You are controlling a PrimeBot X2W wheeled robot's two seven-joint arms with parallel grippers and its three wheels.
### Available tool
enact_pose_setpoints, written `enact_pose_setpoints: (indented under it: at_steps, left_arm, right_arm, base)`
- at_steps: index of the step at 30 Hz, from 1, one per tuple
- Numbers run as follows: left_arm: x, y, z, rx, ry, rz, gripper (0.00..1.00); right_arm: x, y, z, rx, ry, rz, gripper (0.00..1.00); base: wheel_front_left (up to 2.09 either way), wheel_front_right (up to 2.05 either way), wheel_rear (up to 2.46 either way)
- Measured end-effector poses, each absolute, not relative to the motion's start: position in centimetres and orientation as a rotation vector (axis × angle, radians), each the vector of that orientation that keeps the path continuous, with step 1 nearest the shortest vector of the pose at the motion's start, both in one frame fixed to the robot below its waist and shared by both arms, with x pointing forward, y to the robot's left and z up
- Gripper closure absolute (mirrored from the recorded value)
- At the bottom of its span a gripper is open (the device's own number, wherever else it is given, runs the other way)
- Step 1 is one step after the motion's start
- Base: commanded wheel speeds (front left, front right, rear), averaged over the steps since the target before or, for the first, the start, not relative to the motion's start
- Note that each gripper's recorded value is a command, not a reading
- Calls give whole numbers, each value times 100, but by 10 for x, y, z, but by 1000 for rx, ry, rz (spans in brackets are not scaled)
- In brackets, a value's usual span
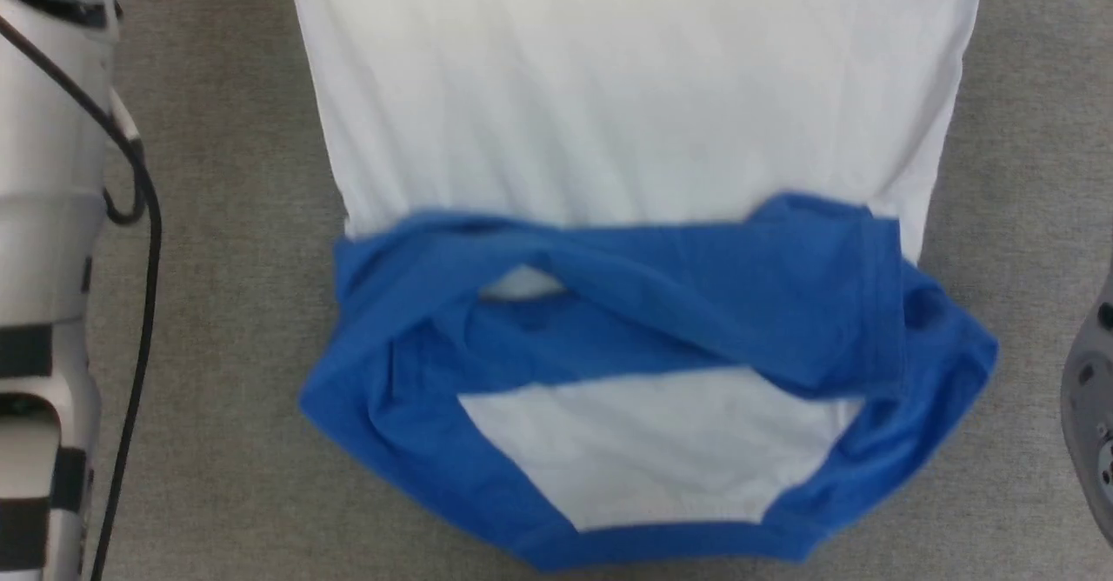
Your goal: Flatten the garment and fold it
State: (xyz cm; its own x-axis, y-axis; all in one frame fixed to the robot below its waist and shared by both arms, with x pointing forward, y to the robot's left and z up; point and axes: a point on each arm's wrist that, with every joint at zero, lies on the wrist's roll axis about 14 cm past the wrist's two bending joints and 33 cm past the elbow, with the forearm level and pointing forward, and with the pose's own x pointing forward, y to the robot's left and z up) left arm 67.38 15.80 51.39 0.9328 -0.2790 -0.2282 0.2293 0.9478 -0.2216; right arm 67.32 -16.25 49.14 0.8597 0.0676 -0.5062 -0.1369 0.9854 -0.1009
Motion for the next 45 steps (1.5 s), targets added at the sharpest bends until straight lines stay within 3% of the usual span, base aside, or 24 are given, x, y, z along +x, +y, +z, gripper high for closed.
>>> enact_pose_setpoints:
  at_steps: [7, 15, 20, 31, 45]
  left_arm:
    - [695, 156, 553, -152, 80, -259, 100]
    - [675, 157, 562, -178, 11, -299, 100]
    - [627, 153, 531, -180, 90, -332, 100]
    - [514, 137, 541, -252, 46, -411, 100]
    - [393, 126, 522, -375, 79, -390, 100]
  right_arm:
    - [688, -162, 516, -130, 405, 101, 100]
    - [677, -142, 533, -28, 300, 176, 100]
    - [634, -134, 506, 47, 371, 234, 100]
    - [528, -147, 510, 169, 400, 268, 100]
    - [409, -176, 482, 340, 482, 162, 100]
  base:
    - [0, 0, 0]
    - [0, 0, 0]
    - [0, 0, 0]
    - [0, 0, 0]
    - [0, 0, 0]
